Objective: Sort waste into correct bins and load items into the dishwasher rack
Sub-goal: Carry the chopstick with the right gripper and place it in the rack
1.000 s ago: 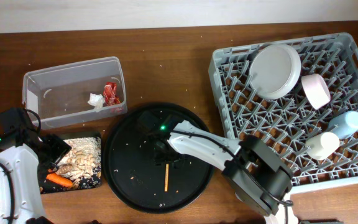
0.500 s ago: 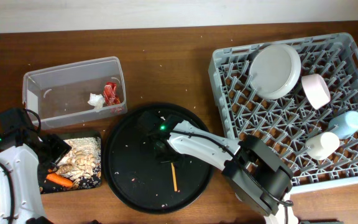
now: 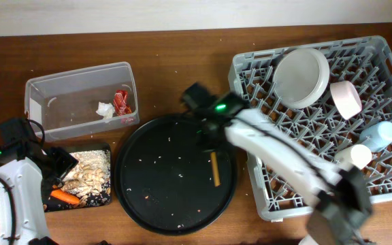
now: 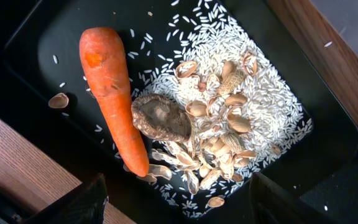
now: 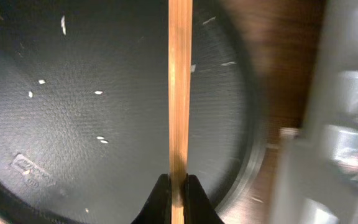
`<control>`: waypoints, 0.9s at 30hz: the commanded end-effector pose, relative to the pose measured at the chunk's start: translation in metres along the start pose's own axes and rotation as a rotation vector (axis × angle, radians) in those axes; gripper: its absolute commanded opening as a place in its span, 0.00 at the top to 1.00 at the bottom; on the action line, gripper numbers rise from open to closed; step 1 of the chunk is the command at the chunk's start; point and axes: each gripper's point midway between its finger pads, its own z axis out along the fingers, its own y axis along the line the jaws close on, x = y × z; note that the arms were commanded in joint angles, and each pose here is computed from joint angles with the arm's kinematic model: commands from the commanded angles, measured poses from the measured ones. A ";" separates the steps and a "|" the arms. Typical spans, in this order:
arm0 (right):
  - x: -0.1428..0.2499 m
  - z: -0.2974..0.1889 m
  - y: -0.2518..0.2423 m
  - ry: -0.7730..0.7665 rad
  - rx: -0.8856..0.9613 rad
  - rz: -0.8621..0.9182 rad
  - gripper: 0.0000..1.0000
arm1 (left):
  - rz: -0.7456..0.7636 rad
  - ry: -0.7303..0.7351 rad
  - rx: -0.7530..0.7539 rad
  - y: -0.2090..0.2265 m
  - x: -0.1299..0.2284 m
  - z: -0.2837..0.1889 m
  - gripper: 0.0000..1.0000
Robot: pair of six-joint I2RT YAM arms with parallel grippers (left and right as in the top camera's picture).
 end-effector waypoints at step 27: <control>0.042 0.036 -0.141 0.188 0.043 -0.004 0.93 | 0.007 -0.025 0.010 -0.002 -0.005 -0.007 0.27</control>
